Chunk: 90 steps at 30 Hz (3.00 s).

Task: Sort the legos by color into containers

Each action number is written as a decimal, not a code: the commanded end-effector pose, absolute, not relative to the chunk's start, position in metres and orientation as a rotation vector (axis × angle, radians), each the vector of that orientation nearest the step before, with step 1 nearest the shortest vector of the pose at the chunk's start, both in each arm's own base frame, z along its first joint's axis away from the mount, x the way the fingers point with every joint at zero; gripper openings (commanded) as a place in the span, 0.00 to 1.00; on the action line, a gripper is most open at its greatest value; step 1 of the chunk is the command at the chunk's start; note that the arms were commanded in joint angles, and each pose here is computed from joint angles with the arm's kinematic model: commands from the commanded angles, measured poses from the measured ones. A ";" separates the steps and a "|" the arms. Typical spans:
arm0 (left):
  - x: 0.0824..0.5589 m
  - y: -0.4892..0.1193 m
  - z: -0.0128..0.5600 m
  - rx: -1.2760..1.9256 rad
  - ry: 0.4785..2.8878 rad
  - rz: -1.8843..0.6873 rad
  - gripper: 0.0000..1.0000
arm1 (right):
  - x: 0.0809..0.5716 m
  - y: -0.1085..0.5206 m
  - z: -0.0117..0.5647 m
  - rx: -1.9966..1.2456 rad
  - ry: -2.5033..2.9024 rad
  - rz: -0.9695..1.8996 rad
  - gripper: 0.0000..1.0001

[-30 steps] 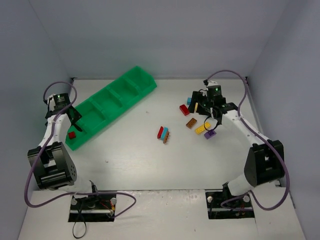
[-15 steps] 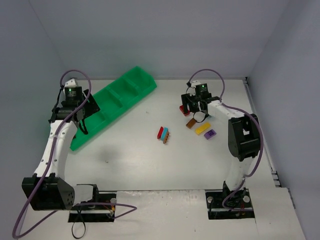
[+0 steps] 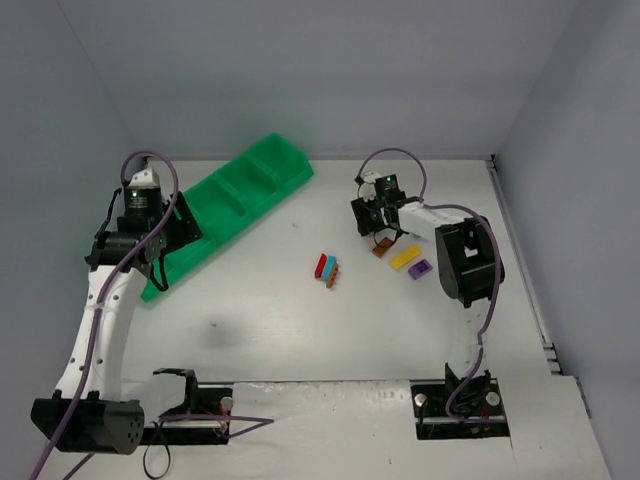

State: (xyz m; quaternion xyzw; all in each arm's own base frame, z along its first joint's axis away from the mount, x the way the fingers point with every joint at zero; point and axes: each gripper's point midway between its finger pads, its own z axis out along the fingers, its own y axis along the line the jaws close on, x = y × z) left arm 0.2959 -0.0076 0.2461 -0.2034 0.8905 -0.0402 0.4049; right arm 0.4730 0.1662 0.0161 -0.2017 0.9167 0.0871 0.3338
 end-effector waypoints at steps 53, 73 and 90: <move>0.337 -0.287 0.347 0.022 1.919 -1.129 0.53 | 0.306 0.315 0.302 -0.848 1.598 0.743 0.03; 0.364 -0.176 0.289 -0.146 2.019 -0.698 0.01 | 0.329 0.299 0.270 -0.725 1.748 0.653 0.76; 0.331 0.127 0.209 -0.955 1.962 0.463 0.04 | 0.362 0.165 0.201 -0.055 2.108 0.278 0.77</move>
